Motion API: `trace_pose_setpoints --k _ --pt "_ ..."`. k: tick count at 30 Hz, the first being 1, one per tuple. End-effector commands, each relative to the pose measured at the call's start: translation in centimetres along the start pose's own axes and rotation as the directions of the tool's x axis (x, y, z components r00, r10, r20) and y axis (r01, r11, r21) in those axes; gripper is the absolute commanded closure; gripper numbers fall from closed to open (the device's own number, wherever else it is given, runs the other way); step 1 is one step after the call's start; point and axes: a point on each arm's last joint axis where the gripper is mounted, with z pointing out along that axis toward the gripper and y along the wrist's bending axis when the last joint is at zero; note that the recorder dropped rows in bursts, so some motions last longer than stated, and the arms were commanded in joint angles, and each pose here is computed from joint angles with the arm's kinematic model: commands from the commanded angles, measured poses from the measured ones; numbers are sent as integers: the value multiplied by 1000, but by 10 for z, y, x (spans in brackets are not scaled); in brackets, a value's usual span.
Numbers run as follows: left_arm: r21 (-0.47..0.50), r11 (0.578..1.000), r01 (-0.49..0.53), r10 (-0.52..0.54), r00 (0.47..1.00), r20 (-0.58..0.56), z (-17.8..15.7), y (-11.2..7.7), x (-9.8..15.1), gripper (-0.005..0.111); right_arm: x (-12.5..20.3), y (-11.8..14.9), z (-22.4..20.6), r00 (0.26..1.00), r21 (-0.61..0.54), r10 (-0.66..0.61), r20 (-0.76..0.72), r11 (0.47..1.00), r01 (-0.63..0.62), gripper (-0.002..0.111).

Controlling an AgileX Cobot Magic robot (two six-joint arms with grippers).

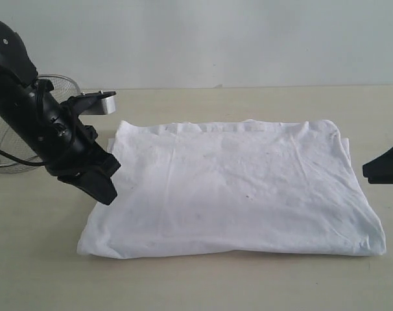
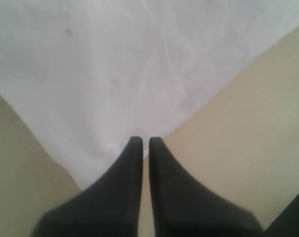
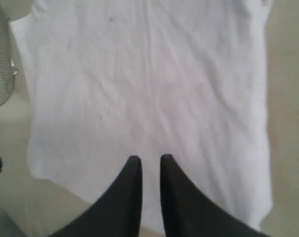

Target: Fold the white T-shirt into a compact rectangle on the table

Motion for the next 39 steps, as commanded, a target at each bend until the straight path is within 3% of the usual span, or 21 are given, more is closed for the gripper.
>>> trace_pose_setpoints --k 1,3,8,13,39 --pt "16 1000 8 -8 1000 -5 -1 -4 1 102 -7 -11 -2 999 96 -30 39 995 26 57" --pt "16 1000 8 -8 1000 -5 -1 -4 1 102 -9 -16 -2 998 132 -31 62 991 23 37" --pt "16 1000 8 -8 1000 -5 -1 -4 1 102 -8 -28 6 999 150 -35 26 988 30 51" --pt "13 1000 7 -7 1000 -4 -1 -4 1 102 -4 -39 17 1000 124 -11 -17 992 13 46" --pt "10 1000 5 -5 1000 -6 -1 -4 1 102 9 -58 60 986 126 31 -165 992 -10 50"
